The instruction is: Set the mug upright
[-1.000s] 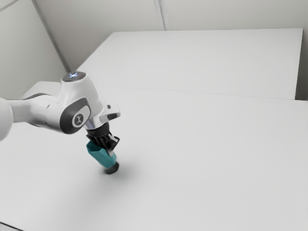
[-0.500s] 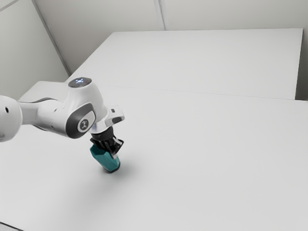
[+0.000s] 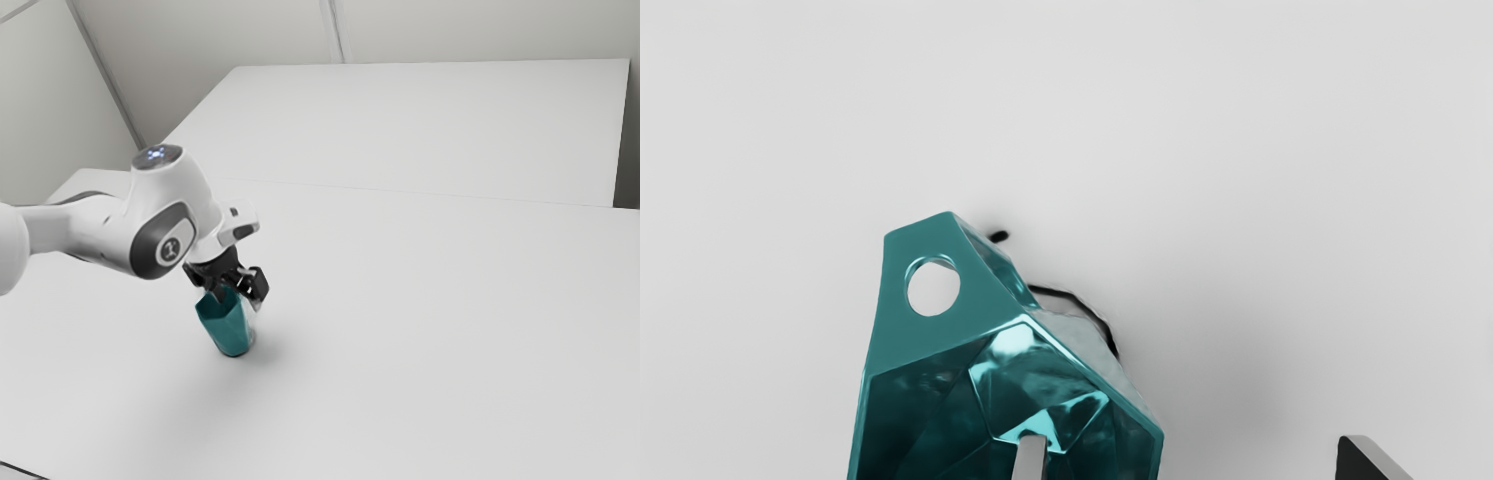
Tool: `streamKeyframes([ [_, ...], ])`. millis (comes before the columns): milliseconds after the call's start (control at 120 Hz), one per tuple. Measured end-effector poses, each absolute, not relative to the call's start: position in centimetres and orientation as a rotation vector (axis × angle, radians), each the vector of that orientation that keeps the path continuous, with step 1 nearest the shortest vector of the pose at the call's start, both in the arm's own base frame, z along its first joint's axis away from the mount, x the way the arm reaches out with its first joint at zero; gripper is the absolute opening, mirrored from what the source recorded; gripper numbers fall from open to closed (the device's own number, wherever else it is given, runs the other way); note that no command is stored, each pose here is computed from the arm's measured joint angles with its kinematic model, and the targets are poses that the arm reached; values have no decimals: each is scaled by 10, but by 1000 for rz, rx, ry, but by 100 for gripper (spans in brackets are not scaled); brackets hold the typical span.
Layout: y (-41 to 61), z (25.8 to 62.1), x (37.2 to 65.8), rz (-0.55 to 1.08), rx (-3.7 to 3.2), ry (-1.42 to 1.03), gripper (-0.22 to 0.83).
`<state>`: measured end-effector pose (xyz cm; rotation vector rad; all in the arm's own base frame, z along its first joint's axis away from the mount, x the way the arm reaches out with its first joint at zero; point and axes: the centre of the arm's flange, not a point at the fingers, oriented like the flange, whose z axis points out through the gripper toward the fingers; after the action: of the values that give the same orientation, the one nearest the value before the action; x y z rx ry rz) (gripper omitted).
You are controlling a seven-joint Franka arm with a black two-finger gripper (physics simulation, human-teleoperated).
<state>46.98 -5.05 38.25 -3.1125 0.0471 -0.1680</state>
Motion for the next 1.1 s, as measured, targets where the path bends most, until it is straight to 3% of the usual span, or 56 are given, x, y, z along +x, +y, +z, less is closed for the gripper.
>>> streamKeyframes([
  [242,-55,437,480,-231,-3139,5,55],
  [633,-36,493,533,-41,-3218,-128,59],
  [758,-30,525,548,-35,-3218,-133,59],
  [1100,-15,600,554,-12,-3172,-135,59],
])
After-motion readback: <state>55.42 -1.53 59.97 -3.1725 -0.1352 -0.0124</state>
